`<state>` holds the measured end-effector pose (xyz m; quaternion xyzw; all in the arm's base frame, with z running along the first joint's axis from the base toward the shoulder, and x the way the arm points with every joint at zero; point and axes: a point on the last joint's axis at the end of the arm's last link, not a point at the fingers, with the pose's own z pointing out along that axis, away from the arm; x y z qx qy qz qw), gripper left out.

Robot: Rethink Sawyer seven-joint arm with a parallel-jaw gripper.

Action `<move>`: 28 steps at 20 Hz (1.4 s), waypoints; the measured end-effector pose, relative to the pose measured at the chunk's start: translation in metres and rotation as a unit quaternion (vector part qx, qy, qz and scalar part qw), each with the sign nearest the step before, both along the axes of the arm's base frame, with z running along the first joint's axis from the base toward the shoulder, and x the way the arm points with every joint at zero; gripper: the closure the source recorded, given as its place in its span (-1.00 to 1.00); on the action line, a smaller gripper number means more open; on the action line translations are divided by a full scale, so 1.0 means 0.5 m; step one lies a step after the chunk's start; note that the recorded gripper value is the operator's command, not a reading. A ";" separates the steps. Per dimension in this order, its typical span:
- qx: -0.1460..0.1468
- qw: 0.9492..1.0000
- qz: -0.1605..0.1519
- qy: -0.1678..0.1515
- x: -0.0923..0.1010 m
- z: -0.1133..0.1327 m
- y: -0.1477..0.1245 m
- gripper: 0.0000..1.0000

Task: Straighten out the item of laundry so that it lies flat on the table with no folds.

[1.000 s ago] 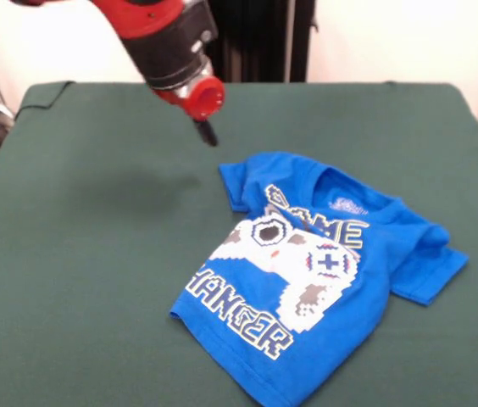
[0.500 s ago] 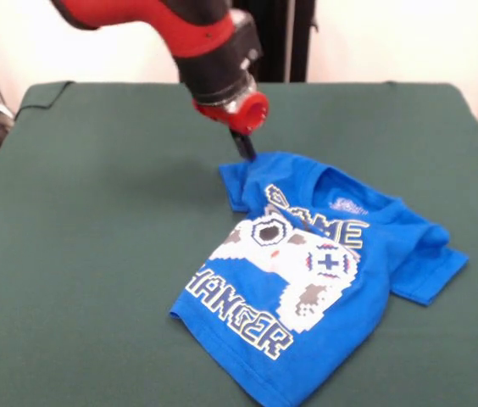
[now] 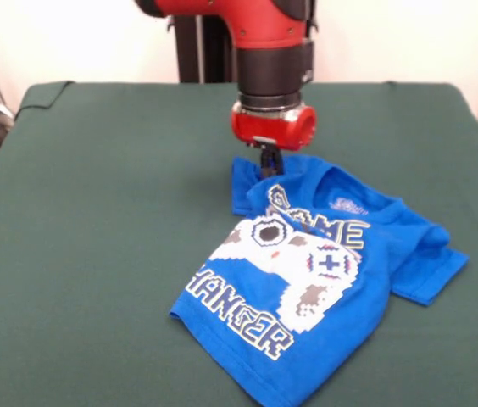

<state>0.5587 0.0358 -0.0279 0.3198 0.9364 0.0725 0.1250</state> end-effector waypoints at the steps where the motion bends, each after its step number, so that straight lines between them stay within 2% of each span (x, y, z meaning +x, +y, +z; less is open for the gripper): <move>1: -0.003 1.000 0.000 -0.007 0.003 0.001 0.006 1.00; 4: -0.004 1.000 -0.005 -0.014 0.008 0.002 0.013 1.00; 8: 0.001 1.000 -0.023 -0.003 0.002 -0.017 0.001 1.00; 10: 0.005 0.999 -0.035 0.006 -0.007 -0.041 -0.011 1.00; 15: -0.008 1.000 -0.026 0.004 -0.001 -0.041 -0.009 1.00; 20: -0.040 0.999 -0.006 0.001 0.000 -0.043 0.002 1.00; 21: -0.057 0.998 0.000 -0.001 0.001 -0.044 0.009 1.00; 24: -0.077 0.997 0.003 -0.003 0.002 -0.045 0.016 1.00; 28: -0.120 0.993 -0.004 -0.014 0.001 -0.049 0.032 1.00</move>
